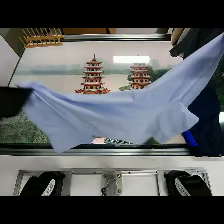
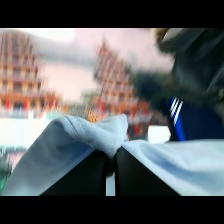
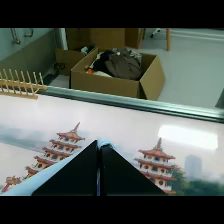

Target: Fold the clothes and pants, and hang the long-sleeved shirts on hangers.

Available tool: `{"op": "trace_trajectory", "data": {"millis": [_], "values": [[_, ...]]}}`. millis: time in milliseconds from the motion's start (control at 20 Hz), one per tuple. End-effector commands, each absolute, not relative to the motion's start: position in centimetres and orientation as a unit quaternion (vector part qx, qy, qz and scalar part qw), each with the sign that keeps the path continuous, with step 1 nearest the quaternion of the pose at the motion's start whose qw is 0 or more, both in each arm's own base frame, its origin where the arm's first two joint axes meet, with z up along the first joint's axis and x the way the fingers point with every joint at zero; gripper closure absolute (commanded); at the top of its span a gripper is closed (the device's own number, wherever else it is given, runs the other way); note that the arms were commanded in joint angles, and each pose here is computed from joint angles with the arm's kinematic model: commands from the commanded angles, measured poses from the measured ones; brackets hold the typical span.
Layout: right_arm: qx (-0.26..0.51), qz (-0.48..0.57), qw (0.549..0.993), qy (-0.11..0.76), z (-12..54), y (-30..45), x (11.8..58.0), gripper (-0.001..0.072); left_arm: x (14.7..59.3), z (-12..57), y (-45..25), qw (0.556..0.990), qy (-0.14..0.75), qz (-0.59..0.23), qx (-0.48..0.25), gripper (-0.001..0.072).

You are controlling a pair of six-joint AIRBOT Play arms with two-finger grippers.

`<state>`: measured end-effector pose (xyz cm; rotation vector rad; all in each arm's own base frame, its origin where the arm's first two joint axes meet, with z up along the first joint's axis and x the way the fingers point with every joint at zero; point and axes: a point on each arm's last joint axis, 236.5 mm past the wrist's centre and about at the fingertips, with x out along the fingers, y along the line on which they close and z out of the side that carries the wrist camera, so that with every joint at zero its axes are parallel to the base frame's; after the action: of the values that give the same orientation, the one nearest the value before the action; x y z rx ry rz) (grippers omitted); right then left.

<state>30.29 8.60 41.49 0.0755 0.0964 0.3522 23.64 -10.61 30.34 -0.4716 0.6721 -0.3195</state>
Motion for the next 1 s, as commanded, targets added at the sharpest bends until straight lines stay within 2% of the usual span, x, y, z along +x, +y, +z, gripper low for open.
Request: {"op": "trace_trajectory", "data": {"millis": [0, 150, 350, 550, 600, 650, 700, 750, 850, 950], "values": [[0.095, 0.193, 0.970, 0.114, 37.7, 10.0, 34.8, 0.0704, 22.6, 19.5, -10.9, 0.822, 0.507, -0.113, -0.233, 0.0699], [0.106, 0.207, 0.955, 0.184, 30.9, 12.6, 42.1, 0.0703, 26.8, 12.4, -11.0, 0.798, 0.541, -0.084, -0.251, 0.0699], [0.091, 0.189, 0.961, 0.178, 22.2, 16.0, 52.7, 0.0703, 36.8, 6.7, -10.3, 0.833, 0.487, -0.063, -0.255, 0.0699], [0.100, 0.157, 0.967, 0.173, 15.7, 16.8, 57.8, 0.0687, 47.2, 5.6, -8.2, 0.874, 0.404, -0.031, -0.270, 0.0699], [0.105, 0.152, 0.967, 0.176, 14.8, 16.8, 58.3, 0.0570, 48.9, 5.4, -8.1, 0.877, 0.396, -0.028, -0.270, 0.0691], [0.105, 0.150, 0.967, 0.180, 14.3, 16.8, 58.4, 0.0322, 50.4, 5.0, -8.1, 0.879, 0.396, -0.029, -0.264, 0.0405], [0.105, 0.149, 0.967, 0.180, 14.3, 16.6, 58.5, 0.0163, 51.5, 4.8, -8.2, 0.879, 0.397, -0.030, -0.262, 0.0076], [0.105, 0.147, 0.968, 0.175, 14.9, 16.3, 58.5, 0.0159, 52.4, 4.8, -8.0, 0.878, 0.398, -0.030, -0.263, 0.0017], [0.102, 0.146, 0.971, 0.160, 17.4, 15.2, 57.7, 0.0163, 53.1, 5.2, -7.2, 0.874, 0.411, -0.029, -0.259, 0.0023], [0.087, 0.151, 0.971, 0.165, 20.1, 13.7, 55.8, 0.0246, 52.3, 5.1, -4.9, 0.868, 0.439, -0.031, -0.231, 0.0023]]}}
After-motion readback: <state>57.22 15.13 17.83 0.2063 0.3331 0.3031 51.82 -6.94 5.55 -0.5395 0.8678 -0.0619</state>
